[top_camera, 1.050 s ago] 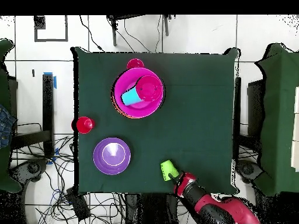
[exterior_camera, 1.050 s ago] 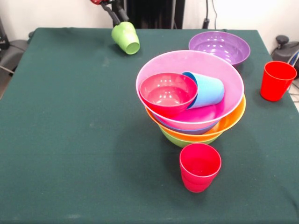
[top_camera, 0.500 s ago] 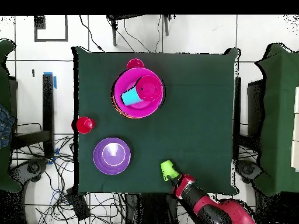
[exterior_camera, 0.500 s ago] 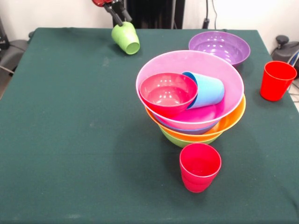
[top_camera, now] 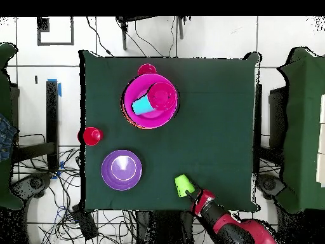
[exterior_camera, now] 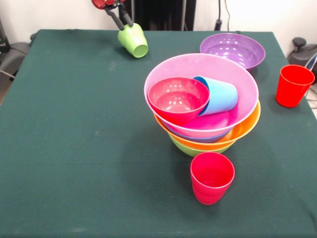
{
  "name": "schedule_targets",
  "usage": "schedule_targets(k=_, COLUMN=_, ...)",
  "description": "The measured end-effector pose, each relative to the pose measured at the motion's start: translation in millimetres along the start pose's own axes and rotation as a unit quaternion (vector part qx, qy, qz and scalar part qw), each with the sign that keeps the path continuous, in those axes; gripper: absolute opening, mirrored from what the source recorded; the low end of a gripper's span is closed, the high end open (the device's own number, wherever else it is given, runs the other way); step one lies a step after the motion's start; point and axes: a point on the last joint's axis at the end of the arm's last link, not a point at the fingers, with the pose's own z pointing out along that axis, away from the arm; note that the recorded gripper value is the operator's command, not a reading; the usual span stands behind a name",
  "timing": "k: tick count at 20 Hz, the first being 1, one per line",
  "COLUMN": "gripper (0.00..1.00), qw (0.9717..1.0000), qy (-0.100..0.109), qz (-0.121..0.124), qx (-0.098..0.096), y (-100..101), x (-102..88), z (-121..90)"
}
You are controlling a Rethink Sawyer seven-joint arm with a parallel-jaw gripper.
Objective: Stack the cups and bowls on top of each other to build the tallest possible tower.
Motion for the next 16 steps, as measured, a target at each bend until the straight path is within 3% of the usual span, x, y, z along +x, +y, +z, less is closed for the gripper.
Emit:
schedule_targets(k=6, gripper=1.00, qw=0.9998, qy=-0.001, qz=-0.020, qx=0.000, y=-1.3, x=0.2, z=-0.8)
schedule_targets(k=16, gripper=1.00, qw=0.9999, qy=-0.011, qz=-0.006, qx=-0.001, y=-6.3, x=7.6, z=-8.7)
